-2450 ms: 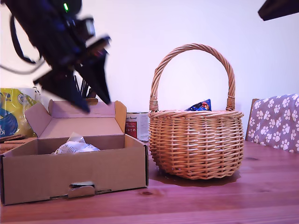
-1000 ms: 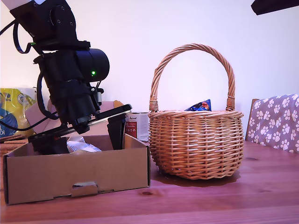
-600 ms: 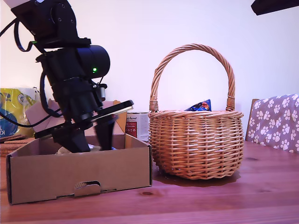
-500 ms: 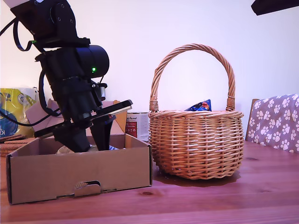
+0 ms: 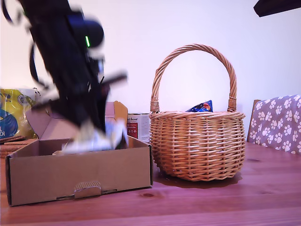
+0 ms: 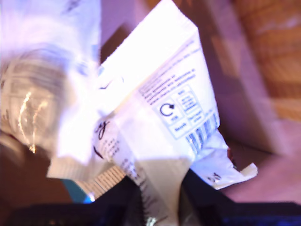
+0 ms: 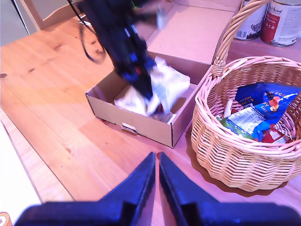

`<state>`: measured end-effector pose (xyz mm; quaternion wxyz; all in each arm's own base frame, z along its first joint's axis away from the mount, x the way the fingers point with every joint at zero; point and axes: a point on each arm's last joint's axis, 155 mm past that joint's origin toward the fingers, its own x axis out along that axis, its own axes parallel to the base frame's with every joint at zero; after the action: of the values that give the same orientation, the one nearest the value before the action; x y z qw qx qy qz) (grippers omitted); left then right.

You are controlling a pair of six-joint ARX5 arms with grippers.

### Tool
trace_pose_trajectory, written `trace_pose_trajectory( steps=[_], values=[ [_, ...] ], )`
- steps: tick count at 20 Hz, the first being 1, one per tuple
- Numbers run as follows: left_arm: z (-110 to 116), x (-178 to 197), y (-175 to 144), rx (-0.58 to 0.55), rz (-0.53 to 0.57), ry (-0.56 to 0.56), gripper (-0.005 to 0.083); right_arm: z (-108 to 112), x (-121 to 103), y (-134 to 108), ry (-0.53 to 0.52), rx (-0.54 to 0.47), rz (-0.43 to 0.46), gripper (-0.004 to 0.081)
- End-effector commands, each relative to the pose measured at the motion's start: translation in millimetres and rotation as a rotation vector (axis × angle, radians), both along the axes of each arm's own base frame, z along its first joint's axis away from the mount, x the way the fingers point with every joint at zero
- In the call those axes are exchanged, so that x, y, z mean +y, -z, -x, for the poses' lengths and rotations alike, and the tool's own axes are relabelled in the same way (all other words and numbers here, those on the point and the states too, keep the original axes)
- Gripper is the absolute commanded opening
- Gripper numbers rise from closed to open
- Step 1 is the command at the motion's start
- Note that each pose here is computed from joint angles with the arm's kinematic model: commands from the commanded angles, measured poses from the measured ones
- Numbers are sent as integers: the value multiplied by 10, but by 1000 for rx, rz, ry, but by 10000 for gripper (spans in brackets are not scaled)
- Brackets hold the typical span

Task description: Move the bags of Easter eggs from the cardboard box on the left into the woven basket on the right side.

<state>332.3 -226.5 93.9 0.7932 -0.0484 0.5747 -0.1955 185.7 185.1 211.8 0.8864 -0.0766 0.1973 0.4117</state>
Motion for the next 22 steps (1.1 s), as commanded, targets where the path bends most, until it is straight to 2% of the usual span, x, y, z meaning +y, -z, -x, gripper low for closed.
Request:
trace_pose_trajectory(
  steps=[1,5,11,15,18,22],
  values=[
    [25,-12,-161,-50,17,31,69,17,19,-20,-12,-5,-4,-13],
    [87,-117,-516,-151,69,111,69,14,18,-22,-11,-6,-4,-13],
    [307,-855,-918,-271,276,325,69,10,-12,-55,3,-19,-10,-13],
    [347,-1357,-1244,-436,387,418,69,-16,-192,-117,97,-35,-15,-13],
    [156,-1549,-1350,-569,394,387,69,-32,-376,-264,184,-72,-24,-13],
    [-217,-1695,-1209,-718,334,353,69,30,-438,-421,193,-103,-52,-13]
  ],
)
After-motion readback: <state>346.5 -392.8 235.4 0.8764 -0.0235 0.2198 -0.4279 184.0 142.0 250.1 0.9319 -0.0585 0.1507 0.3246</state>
